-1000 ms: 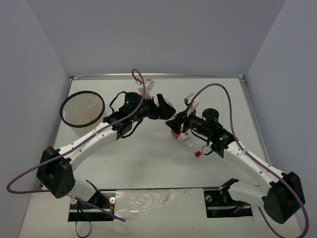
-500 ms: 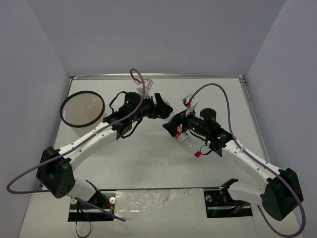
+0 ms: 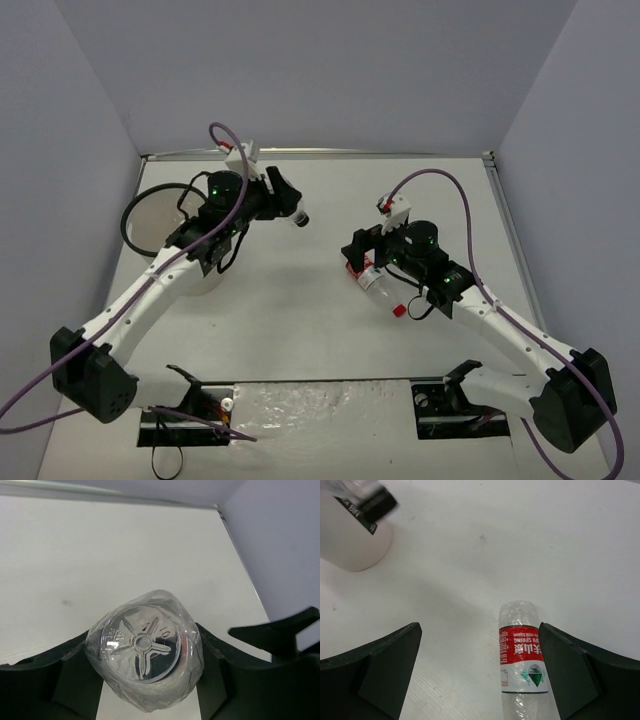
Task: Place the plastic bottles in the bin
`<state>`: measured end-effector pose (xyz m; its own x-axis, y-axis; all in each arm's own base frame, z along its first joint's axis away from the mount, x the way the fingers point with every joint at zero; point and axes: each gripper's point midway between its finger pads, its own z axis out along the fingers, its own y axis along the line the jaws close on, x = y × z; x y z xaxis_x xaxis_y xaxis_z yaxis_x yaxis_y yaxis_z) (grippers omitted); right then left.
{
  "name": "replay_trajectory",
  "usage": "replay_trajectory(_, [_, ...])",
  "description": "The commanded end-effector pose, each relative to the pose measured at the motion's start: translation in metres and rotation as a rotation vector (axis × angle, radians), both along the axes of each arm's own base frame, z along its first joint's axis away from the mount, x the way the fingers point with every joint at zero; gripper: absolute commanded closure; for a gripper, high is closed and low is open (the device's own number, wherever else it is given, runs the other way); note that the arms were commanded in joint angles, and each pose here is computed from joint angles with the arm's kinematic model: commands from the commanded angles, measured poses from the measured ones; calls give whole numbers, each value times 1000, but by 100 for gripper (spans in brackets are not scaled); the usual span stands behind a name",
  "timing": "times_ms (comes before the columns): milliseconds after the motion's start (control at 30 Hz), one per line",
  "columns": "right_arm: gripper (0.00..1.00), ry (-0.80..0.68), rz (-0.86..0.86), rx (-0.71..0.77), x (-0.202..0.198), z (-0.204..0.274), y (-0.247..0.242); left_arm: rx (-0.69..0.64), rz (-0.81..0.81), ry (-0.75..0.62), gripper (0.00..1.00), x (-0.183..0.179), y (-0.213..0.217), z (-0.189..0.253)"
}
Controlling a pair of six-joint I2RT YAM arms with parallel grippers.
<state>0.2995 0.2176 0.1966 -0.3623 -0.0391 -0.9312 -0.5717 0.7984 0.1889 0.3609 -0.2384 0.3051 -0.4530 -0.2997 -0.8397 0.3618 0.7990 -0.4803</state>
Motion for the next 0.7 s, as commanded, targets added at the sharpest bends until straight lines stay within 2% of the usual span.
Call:
replay_trajectory(0, [0,-69,-168,2,24,30,-22,131,285,-243,100,-15,95,87])
replay_trajectory(100, [0,-25,-234,-15,34,20,-31,213,599,-276,100,-28,171,108])
replay_trajectory(200, [0,24,-251,-41,41,8,-33,242,838,-291,99,-43,225,120])
replay_trajectory(400, [0,71,-339,-100,50,-11,-45,385,1024,-247,99,-33,277,114])
replay_trajectory(467, [0,83,-360,-108,51,-15,-48,380,1065,-206,98,-28,289,106])
replay_trajectory(533, [0,106,-373,-111,50,-20,-50,378,1070,-160,91,-15,293,89])
replay_trajectory(600, [0,150,-396,-117,47,-28,-52,385,1051,-122,69,-2,294,71])
replay_trajectory(667, [0,190,-410,-131,42,-37,-55,374,1069,-95,67,3,296,60])
